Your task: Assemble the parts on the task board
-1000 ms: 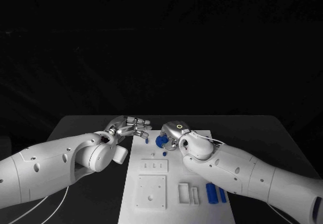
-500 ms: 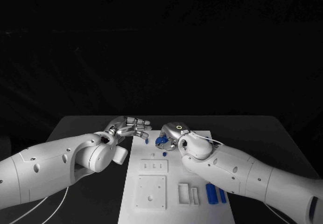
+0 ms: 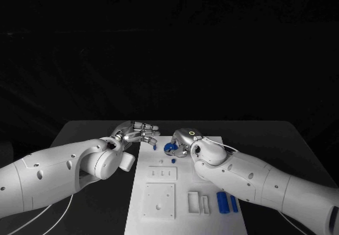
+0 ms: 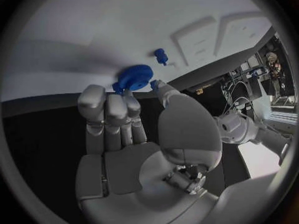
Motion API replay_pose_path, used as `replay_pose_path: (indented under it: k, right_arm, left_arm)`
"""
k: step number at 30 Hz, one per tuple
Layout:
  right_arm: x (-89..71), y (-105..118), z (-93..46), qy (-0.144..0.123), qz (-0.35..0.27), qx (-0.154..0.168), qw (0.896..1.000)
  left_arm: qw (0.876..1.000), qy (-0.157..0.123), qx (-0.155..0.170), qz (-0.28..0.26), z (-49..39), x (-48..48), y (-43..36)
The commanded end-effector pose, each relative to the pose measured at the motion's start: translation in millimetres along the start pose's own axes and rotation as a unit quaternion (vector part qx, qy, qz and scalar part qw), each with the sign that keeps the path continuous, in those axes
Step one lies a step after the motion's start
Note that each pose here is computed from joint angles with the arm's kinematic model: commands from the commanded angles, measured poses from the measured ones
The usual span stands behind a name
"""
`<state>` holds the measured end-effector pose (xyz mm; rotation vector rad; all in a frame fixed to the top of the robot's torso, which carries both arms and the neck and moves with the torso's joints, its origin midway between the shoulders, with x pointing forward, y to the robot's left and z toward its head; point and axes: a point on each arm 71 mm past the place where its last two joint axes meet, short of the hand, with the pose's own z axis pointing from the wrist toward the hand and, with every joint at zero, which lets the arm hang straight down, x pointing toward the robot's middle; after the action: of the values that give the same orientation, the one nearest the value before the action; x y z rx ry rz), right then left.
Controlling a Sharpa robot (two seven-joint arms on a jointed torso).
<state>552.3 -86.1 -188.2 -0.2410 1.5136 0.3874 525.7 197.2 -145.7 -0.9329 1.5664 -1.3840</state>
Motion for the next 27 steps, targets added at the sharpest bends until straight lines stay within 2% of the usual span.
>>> replay_pose_path:
  k: [1, 7, 13, 17, 22, 27]
  right_arm:
    - [1.6, 0, -1.5, 0.008, 0.003, -0.004, 1.000]
    - [2.7, -9, -5.6, 0.002, 0.004, 0.003, 1.000]
    - [-3.0, -18, -15.3, -0.029, 0.018, 0.001, 0.999]
    - [-12.6, -25, -24.8, -0.052, 0.034, -0.005, 0.998]
    - [-34.3, -47, -39.7, -0.077, 0.066, -0.010, 0.995]
    - [-51.7, -83, -52.4, -0.071, 0.117, -0.015, 0.991]
  left_arm:
    - [1.000, 0.006, 0.004, 0.000, -0.1, 1.0, -1.5]
    - [1.000, 0.004, 0.004, 0.000, -0.7, -0.8, -1.3]
    - [1.000, 0.001, 0.004, 0.001, -1.8, -3.7, -1.0]
    - [1.000, -0.002, 0.004, 0.001, -2.9, -6.4, -0.7]
    - [1.000, -0.006, 0.003, 0.002, -4.7, -10.0, -0.3]
    - [1.000, -0.010, 0.004, 0.003, -5.9, -13.7, 0.1]
